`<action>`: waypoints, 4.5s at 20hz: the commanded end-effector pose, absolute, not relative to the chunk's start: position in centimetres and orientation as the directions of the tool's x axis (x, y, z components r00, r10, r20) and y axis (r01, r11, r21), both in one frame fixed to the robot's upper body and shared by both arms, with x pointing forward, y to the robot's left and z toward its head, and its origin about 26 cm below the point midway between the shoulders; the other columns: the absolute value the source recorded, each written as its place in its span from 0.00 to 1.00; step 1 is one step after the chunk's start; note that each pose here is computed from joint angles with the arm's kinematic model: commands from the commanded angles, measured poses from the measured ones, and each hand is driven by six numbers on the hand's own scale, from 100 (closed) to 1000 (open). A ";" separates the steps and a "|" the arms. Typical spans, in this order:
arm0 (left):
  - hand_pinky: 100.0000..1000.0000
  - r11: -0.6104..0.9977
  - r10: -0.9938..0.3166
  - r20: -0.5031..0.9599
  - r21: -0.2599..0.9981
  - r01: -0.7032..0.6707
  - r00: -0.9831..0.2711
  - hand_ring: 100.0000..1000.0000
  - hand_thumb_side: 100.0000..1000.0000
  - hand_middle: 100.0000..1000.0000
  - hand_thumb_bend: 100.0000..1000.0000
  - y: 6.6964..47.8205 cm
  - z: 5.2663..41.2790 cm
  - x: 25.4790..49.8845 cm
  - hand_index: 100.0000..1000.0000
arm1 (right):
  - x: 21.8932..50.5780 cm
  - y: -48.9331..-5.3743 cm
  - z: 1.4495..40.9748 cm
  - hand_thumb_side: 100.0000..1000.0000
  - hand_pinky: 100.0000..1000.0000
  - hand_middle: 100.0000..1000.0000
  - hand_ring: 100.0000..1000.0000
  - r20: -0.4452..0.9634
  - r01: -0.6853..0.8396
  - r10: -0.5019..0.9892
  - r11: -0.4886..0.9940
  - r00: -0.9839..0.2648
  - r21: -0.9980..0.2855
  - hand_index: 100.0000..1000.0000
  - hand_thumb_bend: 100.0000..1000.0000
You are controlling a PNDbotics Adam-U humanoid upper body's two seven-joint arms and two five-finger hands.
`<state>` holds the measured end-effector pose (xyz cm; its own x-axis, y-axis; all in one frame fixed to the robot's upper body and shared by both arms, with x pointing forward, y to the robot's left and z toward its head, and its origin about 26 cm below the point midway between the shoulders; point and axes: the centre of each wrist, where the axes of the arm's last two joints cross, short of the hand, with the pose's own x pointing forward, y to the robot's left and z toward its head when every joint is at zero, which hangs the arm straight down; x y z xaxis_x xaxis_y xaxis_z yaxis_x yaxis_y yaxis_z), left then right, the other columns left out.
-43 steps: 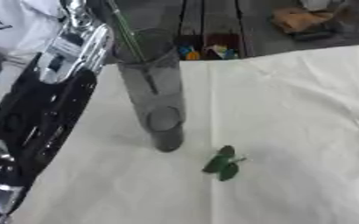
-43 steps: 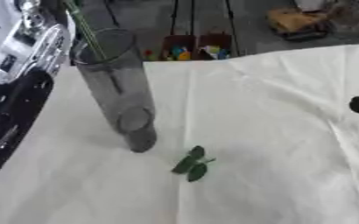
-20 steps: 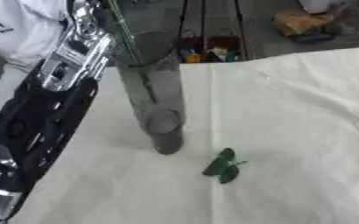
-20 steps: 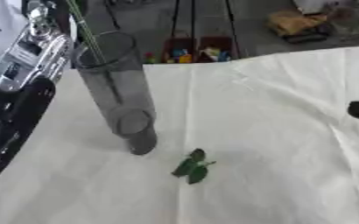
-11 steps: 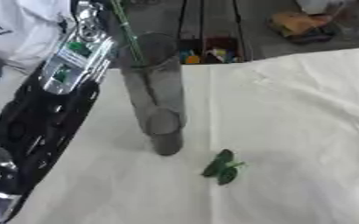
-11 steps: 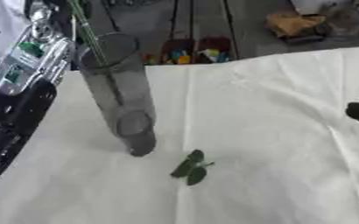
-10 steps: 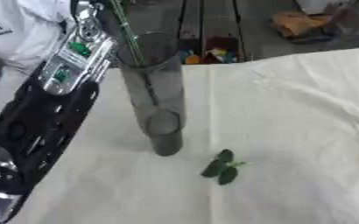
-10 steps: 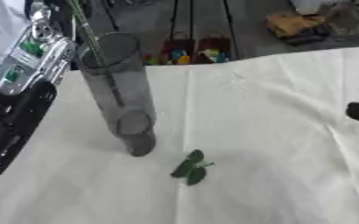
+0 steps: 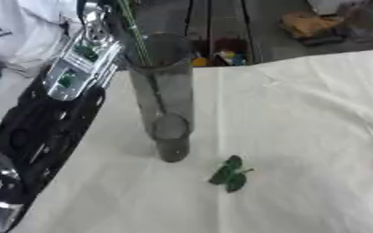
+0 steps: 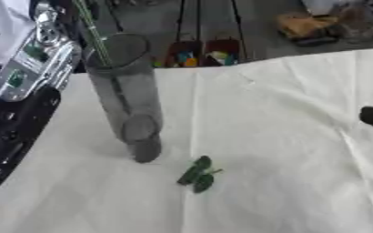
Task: Arrange flowers into the vase.
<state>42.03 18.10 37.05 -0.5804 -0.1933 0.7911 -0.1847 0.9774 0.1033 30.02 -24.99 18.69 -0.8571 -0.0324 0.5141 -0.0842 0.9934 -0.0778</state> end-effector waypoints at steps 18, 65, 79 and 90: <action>0.07 0.962 -0.245 0.752 0.112 -0.247 -0.612 0.35 1.00 0.19 0.00 19.4 38.3 41.4 0.07 | 29.7 -25.3 19.0 1.00 0.76 0.56 0.70 0.508 -0.066 -0.016 0.995 -0.861 -0.080 0.73 0.00; 0.43 0.813 -0.580 0.558 0.446 -0.375 -0.594 0.72 0.93 0.65 0.00 20.7 37.2 40.6 0.51 | 29.7 -25.4 18.9 1.00 0.77 0.55 0.71 0.538 -0.055 -0.012 0.996 -0.843 -0.064 0.74 0.00; 0.49 0.775 -0.626 0.479 0.473 -0.420 -0.615 0.77 0.94 0.73 0.00 20.7 36.7 40.1 0.60 | 29.7 -25.4 18.8 1.00 0.77 0.55 0.71 0.540 -0.050 -0.009 0.997 -0.842 -0.062 0.74 0.00; 0.52 0.742 -0.659 0.443 0.516 -0.429 -0.608 0.79 0.98 0.76 0.00 20.7 35.9 40.2 0.65 | 29.7 -25.4 18.9 1.00 0.78 0.55 0.71 0.541 -0.049 -0.008 0.997 -0.841 -0.061 0.74 0.00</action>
